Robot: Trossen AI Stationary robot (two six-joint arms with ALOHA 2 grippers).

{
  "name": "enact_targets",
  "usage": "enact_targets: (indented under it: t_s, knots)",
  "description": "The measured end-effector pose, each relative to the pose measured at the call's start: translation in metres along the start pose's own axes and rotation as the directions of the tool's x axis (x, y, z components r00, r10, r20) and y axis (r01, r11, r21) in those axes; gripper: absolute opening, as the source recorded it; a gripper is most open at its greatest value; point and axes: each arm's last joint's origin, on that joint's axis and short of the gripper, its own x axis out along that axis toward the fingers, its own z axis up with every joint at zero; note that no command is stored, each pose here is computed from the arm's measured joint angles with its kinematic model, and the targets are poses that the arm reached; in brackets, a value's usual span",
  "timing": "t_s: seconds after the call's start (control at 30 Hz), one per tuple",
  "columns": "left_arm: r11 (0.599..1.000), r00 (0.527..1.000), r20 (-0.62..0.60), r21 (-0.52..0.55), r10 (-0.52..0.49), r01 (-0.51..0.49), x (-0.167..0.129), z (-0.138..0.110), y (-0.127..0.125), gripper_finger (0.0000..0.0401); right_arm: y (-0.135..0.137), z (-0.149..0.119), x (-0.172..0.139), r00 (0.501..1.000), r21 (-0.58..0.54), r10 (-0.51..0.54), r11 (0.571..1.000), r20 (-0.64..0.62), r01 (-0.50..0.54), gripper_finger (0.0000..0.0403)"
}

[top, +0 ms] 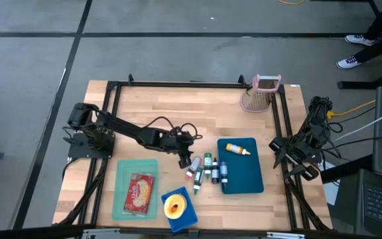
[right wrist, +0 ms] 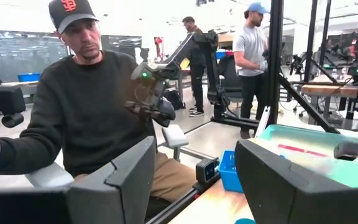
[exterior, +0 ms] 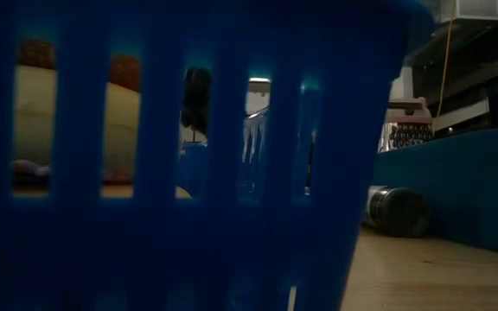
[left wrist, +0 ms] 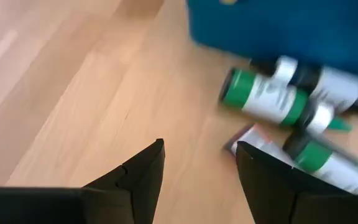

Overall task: Pick & Place Food Item
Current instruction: Put the pink food coloring bottle into the dark blue bin

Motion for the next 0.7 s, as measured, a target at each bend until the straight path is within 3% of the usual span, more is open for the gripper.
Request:
enact_targets:
  t_s: [0.1,0.37,0.5,0.7]
  knots:
    - [0.998,0.999,0.033,-0.051,-0.019,0.021,-0.001,0.008,-0.007,0.0194,0.0,0.0,0.0,1.0,0.001,0.0,1.0,0.003,0.0,0.0217]
    - [0.972,0.998,-0.038,-0.234,-0.041,0.031,0.017,-0.005,-0.015,0.0194,0.0,0.0,0.0,1.0,0.053,0.004,0.999,0.004,-0.004,0.0217]
    - [0.957,0.997,-0.063,-0.29,-0.043,0.023,0.028,-0.016,-0.025,0.0194,0.001,0.0,0.0,1.0,0.076,0.022,0.997,0.004,-0.022,0.0217]
    - [0.945,0.995,-0.095,-0.328,-0.031,-0.002,0.046,-0.012,-0.038,0.0194,0.002,0.0,0.0,0.996,0.085,0.086,0.993,0.001,-0.085,0.0217]
